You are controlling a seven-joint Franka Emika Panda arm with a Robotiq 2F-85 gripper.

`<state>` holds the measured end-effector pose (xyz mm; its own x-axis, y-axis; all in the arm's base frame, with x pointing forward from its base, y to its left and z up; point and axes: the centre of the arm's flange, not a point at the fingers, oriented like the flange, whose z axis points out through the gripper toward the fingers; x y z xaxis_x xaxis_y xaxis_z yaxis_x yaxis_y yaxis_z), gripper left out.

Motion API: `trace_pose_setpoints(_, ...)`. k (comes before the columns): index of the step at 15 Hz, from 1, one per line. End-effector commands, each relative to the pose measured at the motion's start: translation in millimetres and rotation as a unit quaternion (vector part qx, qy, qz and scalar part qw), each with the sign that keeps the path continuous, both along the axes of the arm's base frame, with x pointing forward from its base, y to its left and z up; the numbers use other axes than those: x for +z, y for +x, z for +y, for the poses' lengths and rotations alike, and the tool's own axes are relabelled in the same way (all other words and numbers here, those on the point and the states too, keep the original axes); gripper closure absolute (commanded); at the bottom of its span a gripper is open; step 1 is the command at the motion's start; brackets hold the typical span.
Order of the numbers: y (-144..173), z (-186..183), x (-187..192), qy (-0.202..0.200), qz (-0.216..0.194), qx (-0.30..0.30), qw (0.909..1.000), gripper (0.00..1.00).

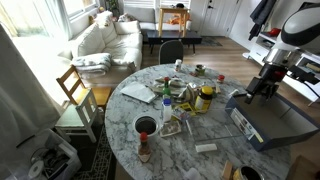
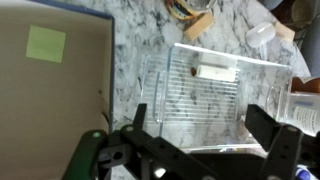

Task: Move the shoe box to the right then put the container and cup inside

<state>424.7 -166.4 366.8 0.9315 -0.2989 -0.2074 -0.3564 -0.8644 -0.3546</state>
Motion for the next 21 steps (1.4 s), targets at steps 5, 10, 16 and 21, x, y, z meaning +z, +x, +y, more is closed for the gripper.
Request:
trace_pose_setpoints(5,8.2,38.7,-53.9,-0.056,-0.054,-0.014,0.9969,0.0)
trace_pose_setpoints(10,10.5,43.7,-72.8,-0.059,-0.056,-0.017,0.9965,0.08)
trace_pose_setpoints(16,13.8,44.3,-95.0,-0.068,-0.035,-0.011,0.997,0.25)
trace_pose_setpoints(21,13.7,44.5,-108.8,-0.064,-0.01,-0.005,0.9979,0.44)
